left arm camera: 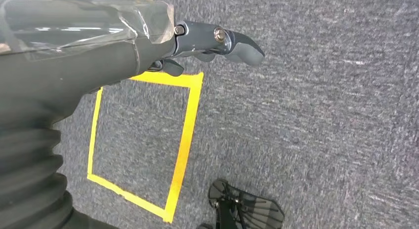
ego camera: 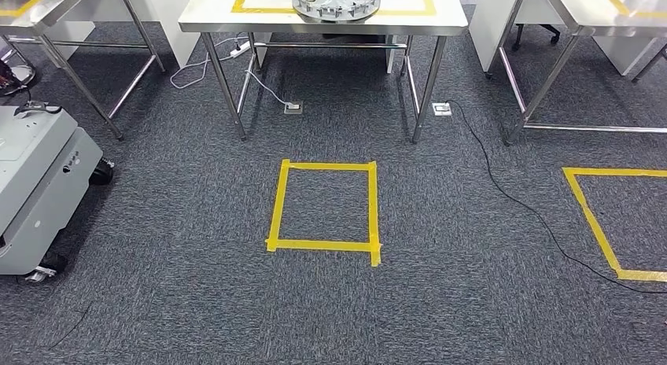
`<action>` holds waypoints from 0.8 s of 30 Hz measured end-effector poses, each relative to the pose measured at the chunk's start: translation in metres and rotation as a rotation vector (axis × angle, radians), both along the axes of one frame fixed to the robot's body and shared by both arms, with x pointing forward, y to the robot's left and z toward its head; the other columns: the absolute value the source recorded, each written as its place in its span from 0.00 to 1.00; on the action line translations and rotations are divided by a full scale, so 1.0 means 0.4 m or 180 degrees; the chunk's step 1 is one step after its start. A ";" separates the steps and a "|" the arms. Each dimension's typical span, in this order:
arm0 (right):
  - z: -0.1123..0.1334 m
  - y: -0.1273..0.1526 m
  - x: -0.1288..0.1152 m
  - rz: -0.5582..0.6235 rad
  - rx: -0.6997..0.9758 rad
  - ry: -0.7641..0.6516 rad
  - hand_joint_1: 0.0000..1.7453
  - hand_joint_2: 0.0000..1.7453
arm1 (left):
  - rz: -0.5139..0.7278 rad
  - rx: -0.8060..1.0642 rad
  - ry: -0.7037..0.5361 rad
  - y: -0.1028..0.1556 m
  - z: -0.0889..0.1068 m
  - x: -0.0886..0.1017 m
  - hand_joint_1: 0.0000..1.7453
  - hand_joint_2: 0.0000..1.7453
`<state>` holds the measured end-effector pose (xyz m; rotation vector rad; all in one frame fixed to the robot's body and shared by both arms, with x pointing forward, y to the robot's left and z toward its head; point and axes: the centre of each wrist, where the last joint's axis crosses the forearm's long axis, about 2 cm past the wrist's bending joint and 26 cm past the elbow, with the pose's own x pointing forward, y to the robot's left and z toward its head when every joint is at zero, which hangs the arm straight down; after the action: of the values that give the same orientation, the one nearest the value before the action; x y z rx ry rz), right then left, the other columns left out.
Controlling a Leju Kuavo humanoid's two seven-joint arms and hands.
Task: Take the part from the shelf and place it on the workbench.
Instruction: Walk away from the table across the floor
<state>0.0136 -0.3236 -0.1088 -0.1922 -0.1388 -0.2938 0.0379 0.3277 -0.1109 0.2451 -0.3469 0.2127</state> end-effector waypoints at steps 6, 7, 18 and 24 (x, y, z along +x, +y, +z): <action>-0.001 0.013 -0.004 0.0140 0.0069 -0.0048 0.00 0.00 | -0.0062 -0.0010 0.0095 0.010 -0.002 -0.025 0.00 0.00; -0.001 0.014 0.000 0.0165 0.0076 -0.0073 0.00 0.00 | -0.0074 -0.0026 0.0132 0.008 -0.003 -0.036 0.00 0.00; 0.010 0.031 0.083 0.0438 0.0147 -0.0452 0.00 0.00 | -0.0221 -0.0218 0.0474 -0.011 -0.008 -0.139 0.00 0.00; -0.001 0.044 0.005 0.0540 0.0247 -0.0259 0.00 0.00 | -0.0322 -0.0213 0.0295 -0.005 -0.005 -0.084 0.00 0.00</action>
<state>0.0157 -0.3059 -0.1091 -0.0905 -0.2227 -0.1378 0.0045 0.3255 -0.1128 0.1702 -0.2591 0.1125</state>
